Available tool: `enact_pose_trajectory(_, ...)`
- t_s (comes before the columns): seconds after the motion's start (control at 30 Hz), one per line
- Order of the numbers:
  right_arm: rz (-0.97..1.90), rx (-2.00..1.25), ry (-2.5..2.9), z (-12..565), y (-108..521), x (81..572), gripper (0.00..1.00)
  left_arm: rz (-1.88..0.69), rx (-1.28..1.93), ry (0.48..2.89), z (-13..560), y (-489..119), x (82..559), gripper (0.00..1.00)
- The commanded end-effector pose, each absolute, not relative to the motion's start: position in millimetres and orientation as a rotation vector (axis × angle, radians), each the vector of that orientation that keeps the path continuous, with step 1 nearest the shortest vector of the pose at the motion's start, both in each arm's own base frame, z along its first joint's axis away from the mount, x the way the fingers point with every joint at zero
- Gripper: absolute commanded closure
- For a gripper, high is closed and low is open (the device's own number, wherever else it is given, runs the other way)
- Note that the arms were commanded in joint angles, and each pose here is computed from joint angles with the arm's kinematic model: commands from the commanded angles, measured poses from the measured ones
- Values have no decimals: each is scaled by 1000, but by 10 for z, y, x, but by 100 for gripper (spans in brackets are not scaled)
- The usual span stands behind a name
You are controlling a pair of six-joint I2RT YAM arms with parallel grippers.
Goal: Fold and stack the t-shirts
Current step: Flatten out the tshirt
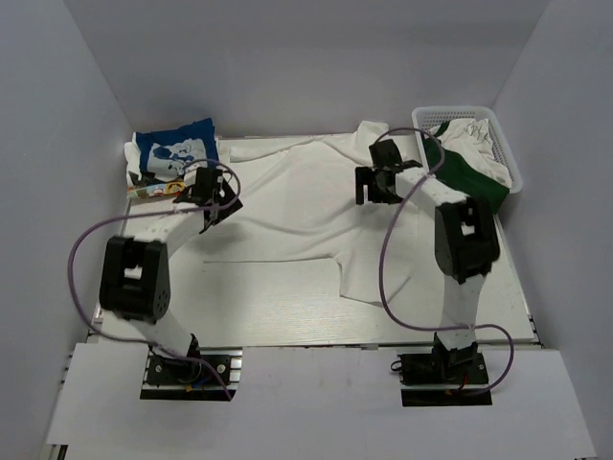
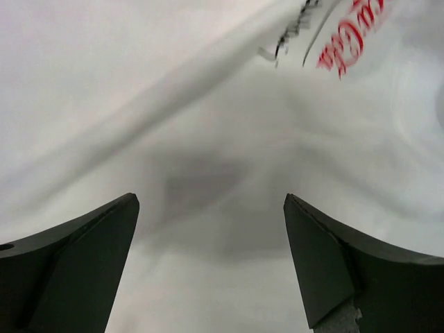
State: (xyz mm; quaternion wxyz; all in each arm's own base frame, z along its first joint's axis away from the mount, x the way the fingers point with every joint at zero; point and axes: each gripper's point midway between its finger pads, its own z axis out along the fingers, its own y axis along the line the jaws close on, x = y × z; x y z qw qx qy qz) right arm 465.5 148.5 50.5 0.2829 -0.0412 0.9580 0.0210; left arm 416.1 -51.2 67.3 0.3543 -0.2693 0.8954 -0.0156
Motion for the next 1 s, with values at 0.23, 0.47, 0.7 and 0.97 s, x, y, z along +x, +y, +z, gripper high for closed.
enact_pose_trajectory(0.23,160,-3,2503,1113,1228,3332,9,44,-992,2198,904,-95,3050,0)
enact_pose_trajectory(0.47,329,193,2386,1109,1132,2771,9,21,-1086,2193,483,-52,2959,0)
enact_pose_trajectory(0.7,257,200,2439,918,943,2441,9,60,-1142,2231,81,11,3019,0)
enact_pose_trajectory(0.97,296,240,2620,589,975,2027,9,-80,-1105,2286,-2,-168,2984,78)
